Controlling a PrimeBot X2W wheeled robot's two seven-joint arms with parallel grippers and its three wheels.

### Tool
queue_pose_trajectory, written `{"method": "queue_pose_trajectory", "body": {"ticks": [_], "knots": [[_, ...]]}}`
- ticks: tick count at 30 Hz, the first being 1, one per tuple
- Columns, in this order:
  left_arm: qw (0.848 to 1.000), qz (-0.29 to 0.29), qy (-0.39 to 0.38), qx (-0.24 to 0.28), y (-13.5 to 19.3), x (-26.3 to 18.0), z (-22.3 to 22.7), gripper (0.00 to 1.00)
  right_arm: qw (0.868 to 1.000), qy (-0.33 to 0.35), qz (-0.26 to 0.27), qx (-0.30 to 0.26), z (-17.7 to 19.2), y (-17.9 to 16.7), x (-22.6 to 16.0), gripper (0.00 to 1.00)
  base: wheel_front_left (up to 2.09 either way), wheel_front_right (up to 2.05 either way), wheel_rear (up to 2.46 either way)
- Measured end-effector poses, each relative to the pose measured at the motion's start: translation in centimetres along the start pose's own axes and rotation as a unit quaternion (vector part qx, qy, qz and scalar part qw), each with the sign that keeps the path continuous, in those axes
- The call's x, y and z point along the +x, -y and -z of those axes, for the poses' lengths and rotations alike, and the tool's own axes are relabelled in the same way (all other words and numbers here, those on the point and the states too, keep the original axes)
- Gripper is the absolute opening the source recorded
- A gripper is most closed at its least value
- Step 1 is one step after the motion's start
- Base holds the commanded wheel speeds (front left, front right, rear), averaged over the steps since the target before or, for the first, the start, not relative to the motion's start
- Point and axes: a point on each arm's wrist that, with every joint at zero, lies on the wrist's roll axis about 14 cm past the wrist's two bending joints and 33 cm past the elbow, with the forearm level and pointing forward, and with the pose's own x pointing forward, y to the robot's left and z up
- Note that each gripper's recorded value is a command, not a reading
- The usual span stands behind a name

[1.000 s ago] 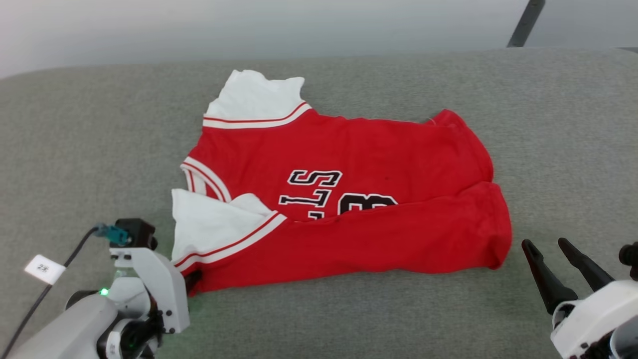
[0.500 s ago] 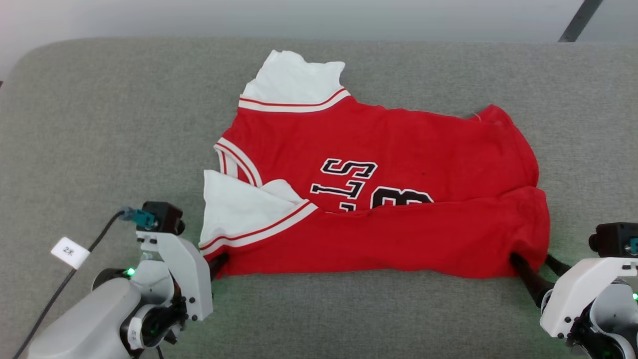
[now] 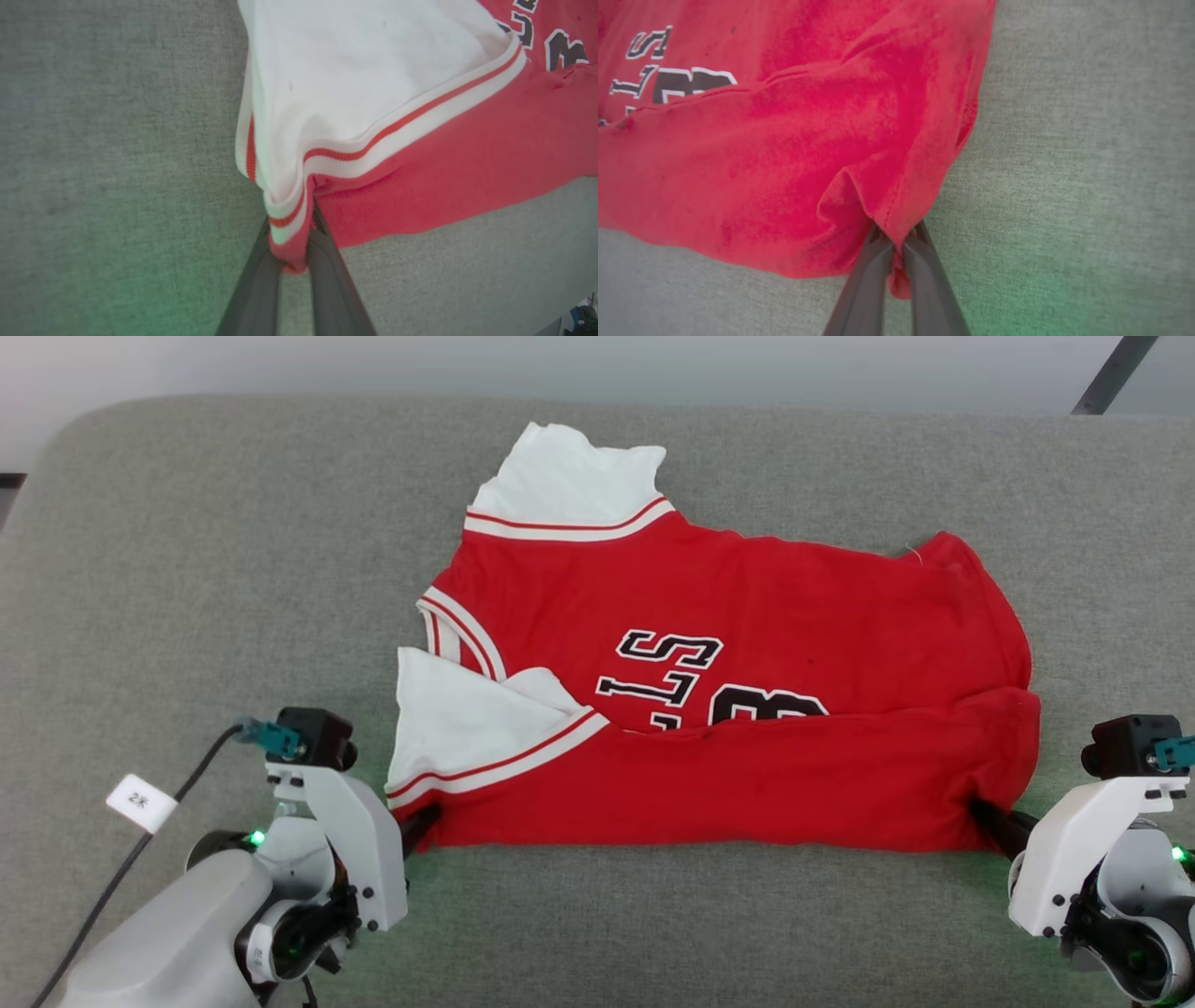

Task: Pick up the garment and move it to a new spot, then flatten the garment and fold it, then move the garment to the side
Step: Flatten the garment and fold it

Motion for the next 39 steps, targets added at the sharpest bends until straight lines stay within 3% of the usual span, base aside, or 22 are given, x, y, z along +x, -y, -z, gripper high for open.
{"method": "queue_pose_trajectory", "body": {"ticks": [20, 39], "knots": [[1.0, -0.013, -0.001, 0.021, -0.3, -3.9, -0.3, 0.0, 1.0, 0.005, 0.003, -0.026, -0.9, 0.2, -4.2, 0.0, 0.0, 0.0, 0.0], [0.997, 0.0, -0.083, -0.002, 2.9, -5.7, 6.1, 0.0, 0.999, -0.048, 0.021, -0.013, 3.0, 1.3, -6.9, 0.0, 0.0, 0.0, 0.0]]}}
